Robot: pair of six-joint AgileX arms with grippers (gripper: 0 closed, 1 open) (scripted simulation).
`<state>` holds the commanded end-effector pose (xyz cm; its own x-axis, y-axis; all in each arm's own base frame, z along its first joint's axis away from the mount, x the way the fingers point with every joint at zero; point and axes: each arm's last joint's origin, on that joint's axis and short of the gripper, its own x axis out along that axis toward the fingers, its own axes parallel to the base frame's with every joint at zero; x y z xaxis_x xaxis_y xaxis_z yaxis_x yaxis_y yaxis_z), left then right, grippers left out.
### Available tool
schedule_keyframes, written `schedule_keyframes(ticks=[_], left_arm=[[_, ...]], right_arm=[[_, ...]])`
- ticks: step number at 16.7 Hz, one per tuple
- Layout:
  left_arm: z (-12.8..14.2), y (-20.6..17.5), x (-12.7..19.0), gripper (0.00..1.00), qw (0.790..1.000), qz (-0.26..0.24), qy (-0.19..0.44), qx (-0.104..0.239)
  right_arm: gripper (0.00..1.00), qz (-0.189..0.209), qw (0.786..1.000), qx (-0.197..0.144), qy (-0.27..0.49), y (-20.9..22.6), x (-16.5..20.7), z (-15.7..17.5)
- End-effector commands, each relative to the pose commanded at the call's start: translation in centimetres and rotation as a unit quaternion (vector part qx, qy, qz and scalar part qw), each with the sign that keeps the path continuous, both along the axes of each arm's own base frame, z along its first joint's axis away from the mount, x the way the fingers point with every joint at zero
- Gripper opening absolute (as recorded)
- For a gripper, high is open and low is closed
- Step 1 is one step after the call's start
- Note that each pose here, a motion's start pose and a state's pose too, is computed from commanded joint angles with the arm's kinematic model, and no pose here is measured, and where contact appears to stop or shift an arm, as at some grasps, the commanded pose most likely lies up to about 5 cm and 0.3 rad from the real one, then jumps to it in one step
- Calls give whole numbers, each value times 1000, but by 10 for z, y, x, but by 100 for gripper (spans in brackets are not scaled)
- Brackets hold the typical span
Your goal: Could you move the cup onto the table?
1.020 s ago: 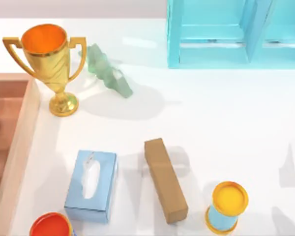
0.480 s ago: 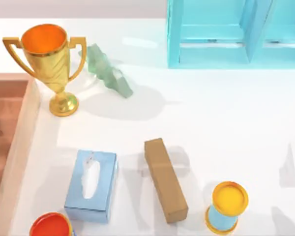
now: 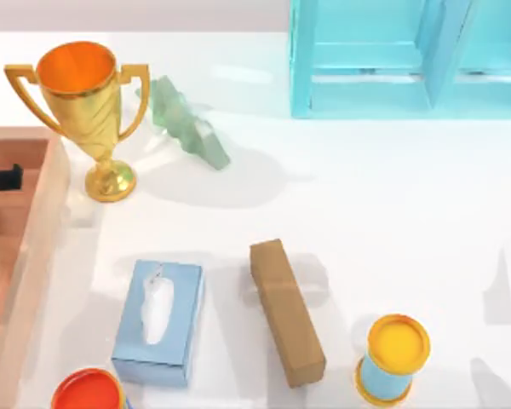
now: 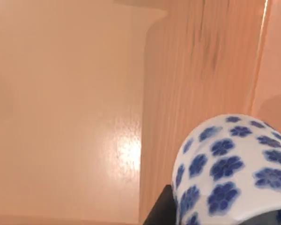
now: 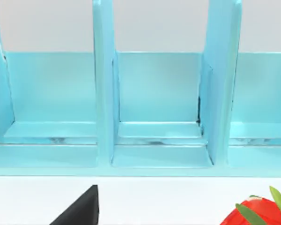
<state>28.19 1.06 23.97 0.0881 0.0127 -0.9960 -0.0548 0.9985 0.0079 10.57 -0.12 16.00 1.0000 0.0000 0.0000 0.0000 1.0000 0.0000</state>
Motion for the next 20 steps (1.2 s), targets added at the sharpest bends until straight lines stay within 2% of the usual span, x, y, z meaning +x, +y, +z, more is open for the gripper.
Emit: schedule_keyframes(ticks=[4, 9, 12, 16, 18, 20], left_arm=[[9, -32, -14, 0, 999, -36, 40, -4], [8, -32, -14, 0, 998, -36, 44, -4], [11, -51, -12, 0, 998, -36, 45, -4], [15, -117, -17, 0, 998, -36, 46, -3], [16, -166, -34, 0, 998, -36, 45, -2], [15, -215, -65, 0, 998, -36, 46, -2]], right_arm=[[100, 0, 1000, 0, 0, 0, 0, 0], [100, 0, 1000, 0, 0, 0, 0, 0], [100, 0, 1000, 0, 0, 0, 0, 0], [100, 0, 1000, 0, 0, 0, 0, 0], [100, 0, 1000, 0, 0, 0, 0, 0], [100, 0, 1000, 0, 0, 0, 0, 0]])
